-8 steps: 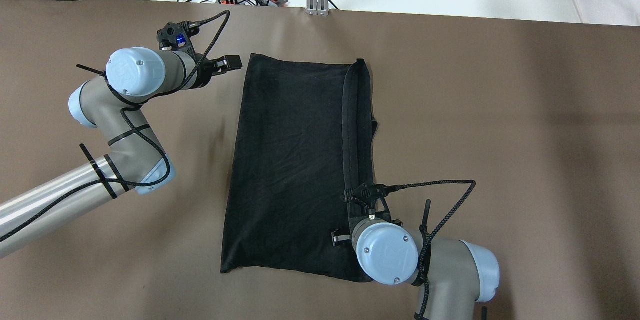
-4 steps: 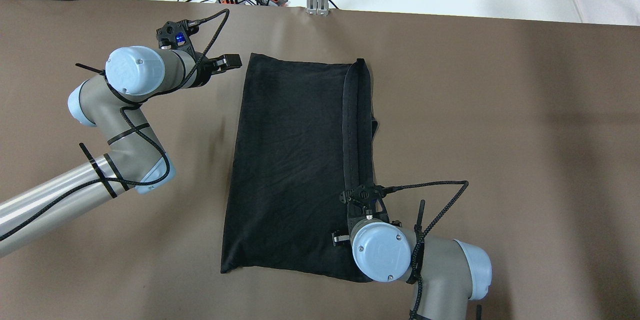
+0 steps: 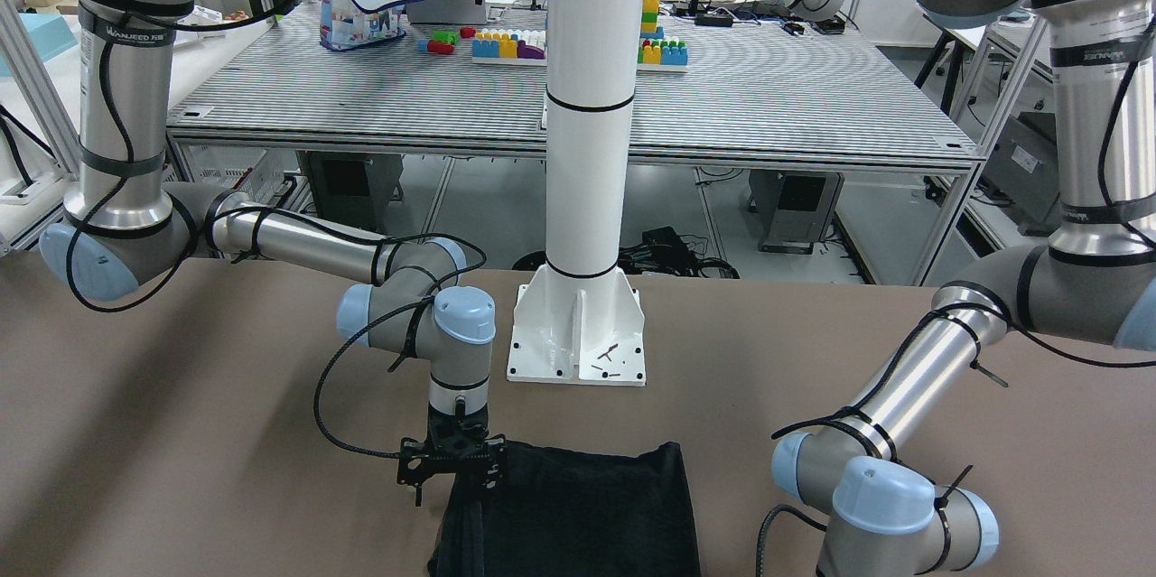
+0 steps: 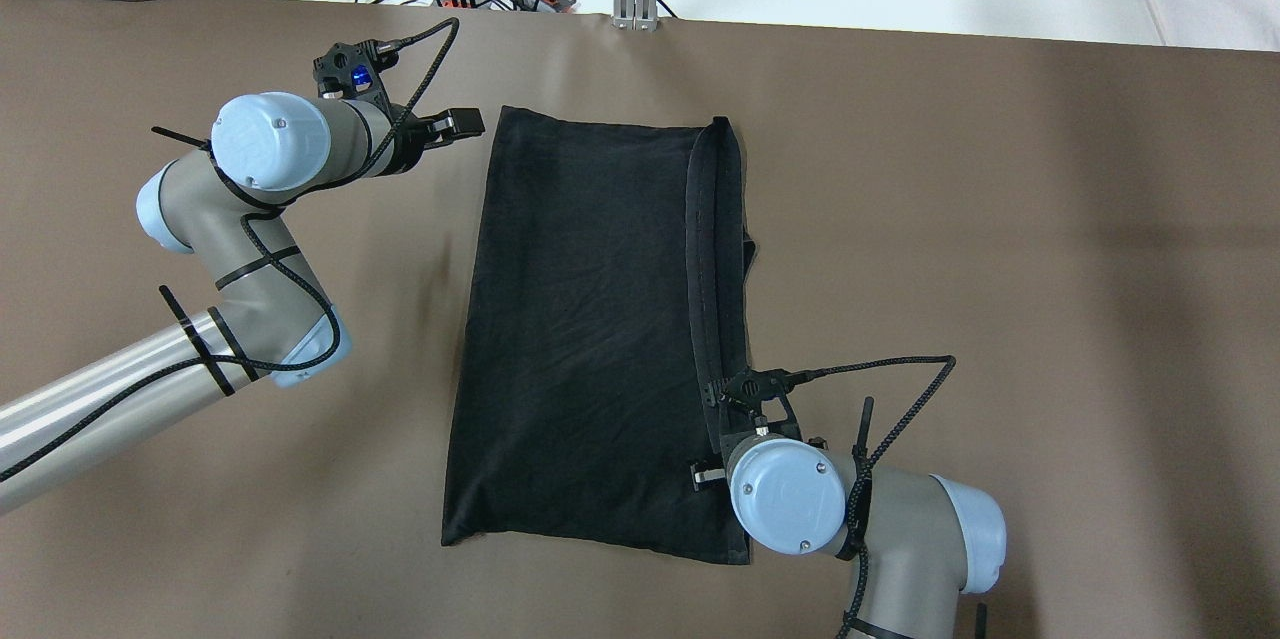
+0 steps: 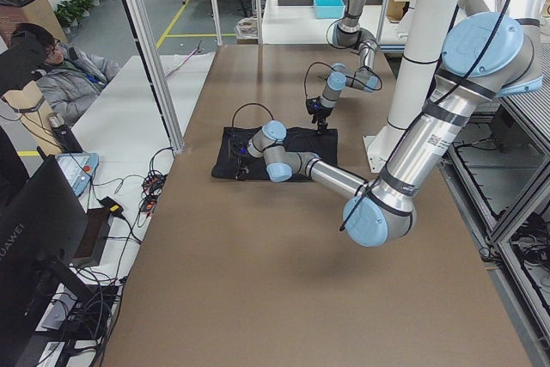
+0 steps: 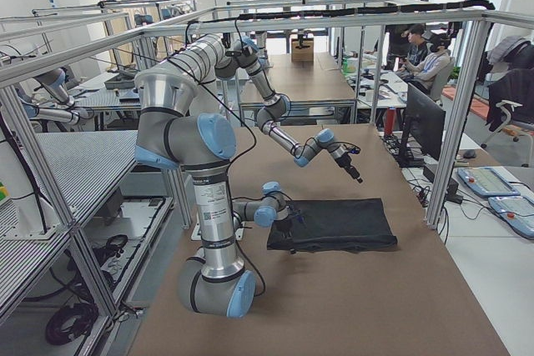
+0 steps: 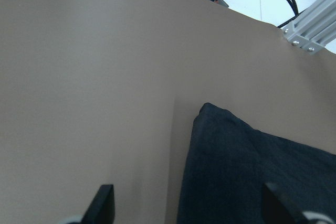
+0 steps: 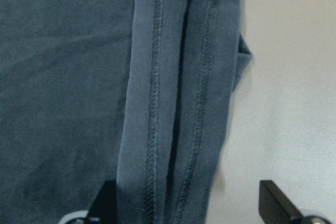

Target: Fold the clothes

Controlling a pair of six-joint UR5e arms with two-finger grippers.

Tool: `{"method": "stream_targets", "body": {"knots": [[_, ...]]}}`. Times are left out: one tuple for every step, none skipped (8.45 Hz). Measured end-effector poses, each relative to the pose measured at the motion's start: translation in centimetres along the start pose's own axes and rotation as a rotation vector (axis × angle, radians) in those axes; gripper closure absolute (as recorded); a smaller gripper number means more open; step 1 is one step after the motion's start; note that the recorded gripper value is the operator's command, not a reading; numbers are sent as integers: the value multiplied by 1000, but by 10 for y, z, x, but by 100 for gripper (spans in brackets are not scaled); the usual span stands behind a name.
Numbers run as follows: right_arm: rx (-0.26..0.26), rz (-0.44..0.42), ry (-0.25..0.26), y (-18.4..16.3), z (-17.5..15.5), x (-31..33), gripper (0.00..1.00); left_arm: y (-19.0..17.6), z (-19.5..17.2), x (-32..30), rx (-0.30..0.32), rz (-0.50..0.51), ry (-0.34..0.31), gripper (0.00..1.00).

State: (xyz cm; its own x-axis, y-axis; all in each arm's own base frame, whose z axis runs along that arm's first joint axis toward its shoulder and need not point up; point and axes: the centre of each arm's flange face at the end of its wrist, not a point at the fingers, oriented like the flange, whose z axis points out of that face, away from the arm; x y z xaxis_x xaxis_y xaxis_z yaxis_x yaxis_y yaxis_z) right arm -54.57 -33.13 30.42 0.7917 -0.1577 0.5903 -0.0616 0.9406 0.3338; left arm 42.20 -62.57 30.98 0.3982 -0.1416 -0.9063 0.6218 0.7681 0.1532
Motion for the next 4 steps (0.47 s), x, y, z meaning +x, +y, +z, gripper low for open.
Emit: {"method": "stream_targets", "body": {"knots": [[2, -8, 8, -4, 2, 8, 6, 0, 0, 1, 1, -1, 1, 0], [8, -33, 14, -10, 1, 17, 6, 0, 0, 2, 1, -2, 2, 0], [17, -62, 24, -16, 0, 32, 6, 0, -1, 3, 2, -3, 5, 0], [22, -79, 32, -17, 0, 49, 6, 0, -3, 4, 4, -4, 8, 0]]}}
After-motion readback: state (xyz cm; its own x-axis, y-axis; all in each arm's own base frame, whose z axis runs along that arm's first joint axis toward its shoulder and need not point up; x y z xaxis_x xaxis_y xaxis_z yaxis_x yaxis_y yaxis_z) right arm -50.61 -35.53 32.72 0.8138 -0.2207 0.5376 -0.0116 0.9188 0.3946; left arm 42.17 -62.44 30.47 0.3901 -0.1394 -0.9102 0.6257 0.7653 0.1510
